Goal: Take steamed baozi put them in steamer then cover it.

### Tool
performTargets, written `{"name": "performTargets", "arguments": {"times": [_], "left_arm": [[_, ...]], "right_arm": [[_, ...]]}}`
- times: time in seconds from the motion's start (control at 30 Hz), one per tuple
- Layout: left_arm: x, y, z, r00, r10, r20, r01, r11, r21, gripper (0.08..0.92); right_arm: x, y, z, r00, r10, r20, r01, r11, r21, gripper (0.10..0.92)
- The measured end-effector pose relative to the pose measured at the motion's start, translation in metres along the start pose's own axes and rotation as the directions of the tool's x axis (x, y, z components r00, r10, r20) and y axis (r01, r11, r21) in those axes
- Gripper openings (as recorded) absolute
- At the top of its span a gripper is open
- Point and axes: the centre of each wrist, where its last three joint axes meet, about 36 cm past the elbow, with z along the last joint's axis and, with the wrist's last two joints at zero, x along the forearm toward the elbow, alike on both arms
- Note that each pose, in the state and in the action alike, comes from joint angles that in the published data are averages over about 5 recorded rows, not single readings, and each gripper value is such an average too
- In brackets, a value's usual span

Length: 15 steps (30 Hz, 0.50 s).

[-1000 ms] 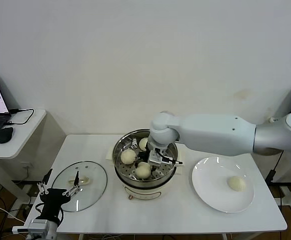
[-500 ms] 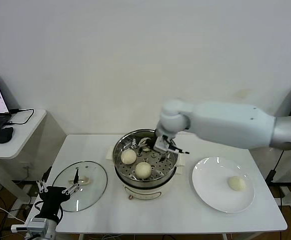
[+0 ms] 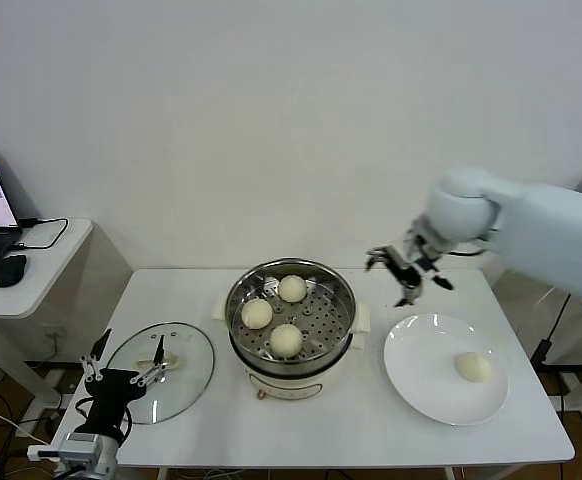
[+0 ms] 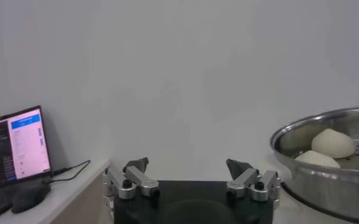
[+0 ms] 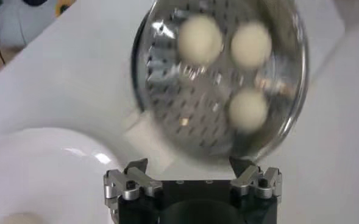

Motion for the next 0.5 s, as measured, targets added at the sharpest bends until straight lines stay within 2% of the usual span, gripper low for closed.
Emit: {"name": "performTargets", "arguments": {"times": [0.27,0.5], "left_arm": [[0.003,-0.006,-0.001,0.9999,0.013,-0.003,-0.013,1.0,0.003,0.823],[0.007,-0.006,0.0,0.9998,0.016,-0.012,-0.016,1.0,-0.003,0.823]], "right_arm": [[-0.027,0.064,0.057,0.998,-0.038,-0.048,0.03,0.987,-0.161,0.823],[-0.06,0.113,0.084,0.993,-0.088,-0.077,0.067,0.966,-0.248,0.823]]}}
